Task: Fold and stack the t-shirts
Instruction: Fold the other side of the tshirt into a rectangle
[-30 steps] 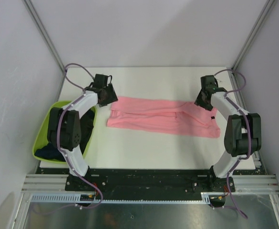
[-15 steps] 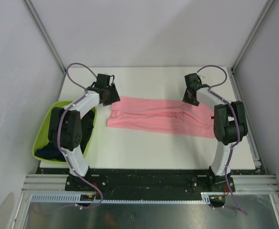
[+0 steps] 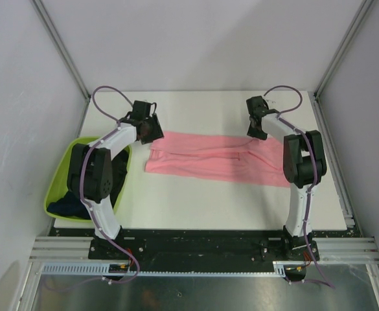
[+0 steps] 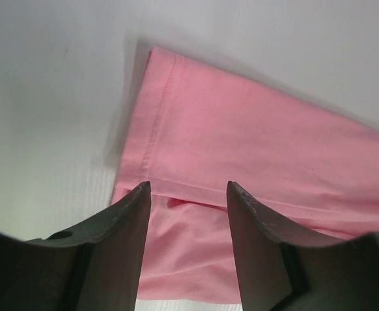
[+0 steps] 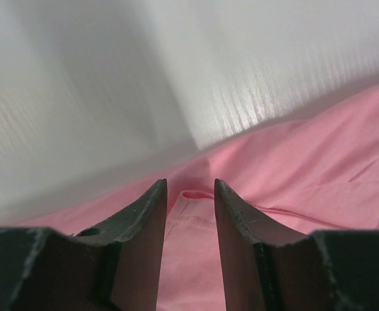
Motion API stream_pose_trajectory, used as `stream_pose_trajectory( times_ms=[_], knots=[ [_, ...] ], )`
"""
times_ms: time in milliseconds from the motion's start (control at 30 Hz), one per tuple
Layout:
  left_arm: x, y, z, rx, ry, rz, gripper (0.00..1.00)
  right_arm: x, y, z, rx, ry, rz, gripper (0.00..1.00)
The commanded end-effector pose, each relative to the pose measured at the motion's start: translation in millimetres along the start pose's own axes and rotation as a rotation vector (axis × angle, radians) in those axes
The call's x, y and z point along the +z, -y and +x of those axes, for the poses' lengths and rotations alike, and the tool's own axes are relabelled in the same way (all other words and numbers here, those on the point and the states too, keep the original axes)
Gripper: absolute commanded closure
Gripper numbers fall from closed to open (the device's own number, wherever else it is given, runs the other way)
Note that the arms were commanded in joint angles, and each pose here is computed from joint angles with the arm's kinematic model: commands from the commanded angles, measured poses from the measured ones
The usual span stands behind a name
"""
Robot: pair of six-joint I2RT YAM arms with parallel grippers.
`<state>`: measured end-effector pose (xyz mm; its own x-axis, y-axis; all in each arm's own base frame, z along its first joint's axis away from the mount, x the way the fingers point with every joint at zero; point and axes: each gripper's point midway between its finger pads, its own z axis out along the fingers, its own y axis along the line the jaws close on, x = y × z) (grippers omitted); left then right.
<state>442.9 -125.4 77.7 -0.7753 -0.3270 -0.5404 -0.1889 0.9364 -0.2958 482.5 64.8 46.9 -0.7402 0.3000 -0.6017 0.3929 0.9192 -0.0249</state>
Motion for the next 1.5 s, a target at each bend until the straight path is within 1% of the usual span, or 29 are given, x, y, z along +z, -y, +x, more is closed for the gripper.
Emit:
stream_pose_trajectory(
  times_ms=[0, 167, 300, 367, 467, 533, 700, 900, 1067, 1333, 1467],
  knots=[
    [-4.5, 17.4, -18.9, 0.007, 0.047, 0.045, 0.45, -2.8, -1.0, -4.7, 0.002, 0.011, 0.024, 0.61],
    [-3.7, 17.0, -18.3, 0.006, 0.045, 0.044, 0.46, -2.7, -0.3, -1.2, 0.003, 0.001, 0.031, 0.65],
    [-2.2, 15.9, -16.5, 0.008, 0.039, 0.041, 0.46, -3.2, 0.4, -0.3, 0.002, -0.004, 0.035, 0.72],
    [-1.7, 15.8, -15.9, 0.008, 0.038, 0.040, 0.46, -3.7, 0.2, 1.0, 0.001, -0.009, 0.036, 0.79],
    [-2.1, 15.5, -15.8, 0.009, 0.038, 0.040, 0.47, -6.1, 0.9, 1.4, 0.002, -0.010, 0.038, 0.94],
    [-2.2, 15.8, -16.4, 0.008, 0.040, 0.041, 0.47, -9.3, 1.3, 2.0, 0.003, -0.012, 0.038, 0.98],
    [-2.4, 15.7, -15.7, 0.008, 0.039, 0.041, 0.49, -23.6, 1.6, 2.9, 0.014, -0.014, 0.024, 1.00],
    [-2.6, 13.9, -12.6, 0.007, 0.033, 0.037, 0.50, -46.9, 1.5, 15.7, 0.054, -0.037, 0.003, 1.00],
    [-4.3, 16.7, -8.5, 0.008, 0.020, 0.059, 0.50, -63.1, -2.0, 42.7, 0.073, -0.073, -0.002, 1.00],
    [-5.8, 19.4, -4.9, 0.008, 0.008, 0.081, 0.50, -76.7, -26.0, 90.9, 0.086, -0.110, -0.020, 1.00],
    [-5.6, 20.1, -2.9, 0.008, 0.001, 0.088, 0.50, -82.0, -33.4, 105.4, 0.095, -0.103, -0.013, 1.00]
  ],
)
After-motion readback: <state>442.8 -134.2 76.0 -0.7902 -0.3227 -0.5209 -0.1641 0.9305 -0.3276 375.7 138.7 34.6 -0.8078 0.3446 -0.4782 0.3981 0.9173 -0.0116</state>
